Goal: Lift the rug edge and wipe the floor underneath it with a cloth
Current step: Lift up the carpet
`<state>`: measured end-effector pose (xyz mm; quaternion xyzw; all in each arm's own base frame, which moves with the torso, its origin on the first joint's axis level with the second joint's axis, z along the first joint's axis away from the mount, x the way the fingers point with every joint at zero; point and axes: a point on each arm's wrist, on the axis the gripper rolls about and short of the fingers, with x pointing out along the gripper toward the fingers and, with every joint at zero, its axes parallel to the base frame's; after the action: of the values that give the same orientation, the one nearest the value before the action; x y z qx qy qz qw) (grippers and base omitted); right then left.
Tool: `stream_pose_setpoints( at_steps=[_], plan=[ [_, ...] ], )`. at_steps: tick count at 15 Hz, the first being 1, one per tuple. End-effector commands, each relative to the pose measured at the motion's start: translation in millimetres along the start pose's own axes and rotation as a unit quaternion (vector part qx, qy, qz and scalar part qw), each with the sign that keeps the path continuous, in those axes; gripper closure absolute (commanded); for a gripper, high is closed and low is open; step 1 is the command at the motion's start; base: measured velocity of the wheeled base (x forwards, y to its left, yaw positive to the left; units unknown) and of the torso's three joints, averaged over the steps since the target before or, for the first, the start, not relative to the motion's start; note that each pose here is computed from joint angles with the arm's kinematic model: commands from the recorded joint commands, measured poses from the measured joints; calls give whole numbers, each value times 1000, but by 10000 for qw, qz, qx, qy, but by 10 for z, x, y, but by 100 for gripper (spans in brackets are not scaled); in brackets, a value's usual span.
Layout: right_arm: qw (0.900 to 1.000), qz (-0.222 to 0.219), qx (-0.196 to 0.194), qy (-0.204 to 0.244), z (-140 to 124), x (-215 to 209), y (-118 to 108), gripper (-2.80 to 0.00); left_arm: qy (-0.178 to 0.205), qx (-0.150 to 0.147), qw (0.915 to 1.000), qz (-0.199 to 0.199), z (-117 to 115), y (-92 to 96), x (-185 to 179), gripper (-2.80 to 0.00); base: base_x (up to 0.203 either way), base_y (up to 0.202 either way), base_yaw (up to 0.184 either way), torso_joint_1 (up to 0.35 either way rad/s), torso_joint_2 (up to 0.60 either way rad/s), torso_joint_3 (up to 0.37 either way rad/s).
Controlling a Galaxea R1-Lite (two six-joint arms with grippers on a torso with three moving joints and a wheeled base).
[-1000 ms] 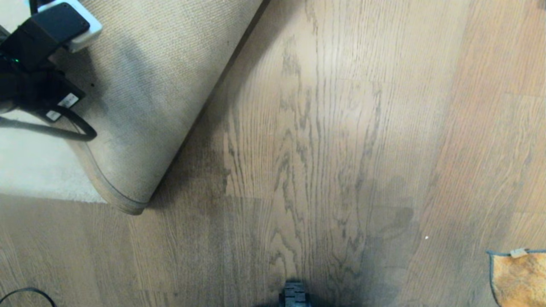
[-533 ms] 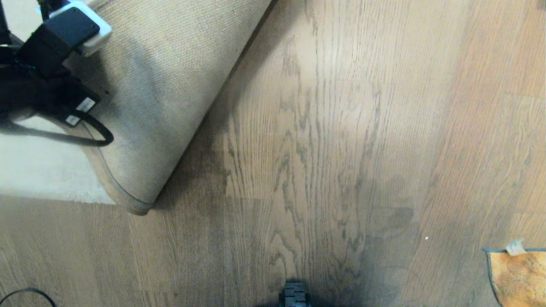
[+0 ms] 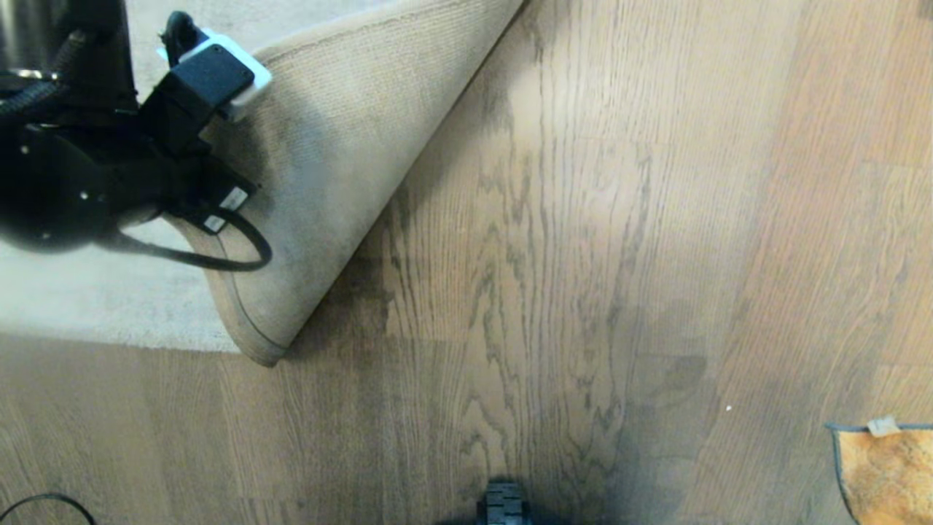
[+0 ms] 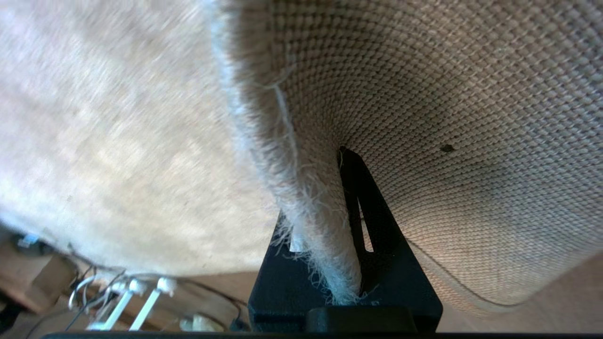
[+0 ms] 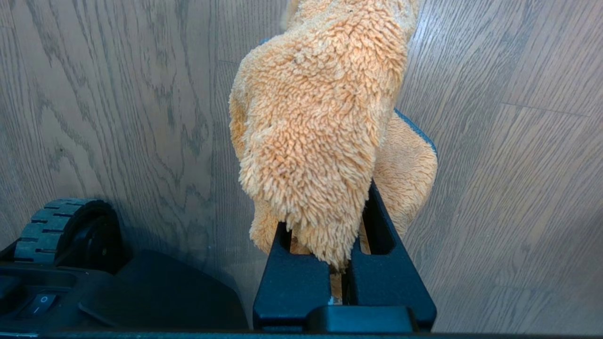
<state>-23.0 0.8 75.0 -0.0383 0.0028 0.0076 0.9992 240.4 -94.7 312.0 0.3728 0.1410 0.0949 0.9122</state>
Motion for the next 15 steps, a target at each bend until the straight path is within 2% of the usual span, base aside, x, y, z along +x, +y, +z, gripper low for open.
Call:
stream_pose_setpoints(
  at_steps=[1,3,7,11,15],
  plan=[
    [10000,3,-7,7,0,1,0,0,-115,47,9996,-256,45,-90,62,0,0,0,0,0,0,0],
    [10000,3,-7,7,0,1,0,0,-253,-177,9988,-391,98,-91,83,0,0,0,0,0,0,0],
    [10000,3,-7,7,0,1,0,0,-487,-434,9959,-620,111,-44,35,0,0,0,0,0,0,0],
    [10000,2,-2,2,0,1,0,0,-677,-506,9936,-751,144,-5,3,0,0,0,0,0,0,0],
    [10000,-12,-76,9,-3,2,0,0,-698,-527,9935,-729,131,23,-31,0,0,0,0,0,0,0]
  ],
)
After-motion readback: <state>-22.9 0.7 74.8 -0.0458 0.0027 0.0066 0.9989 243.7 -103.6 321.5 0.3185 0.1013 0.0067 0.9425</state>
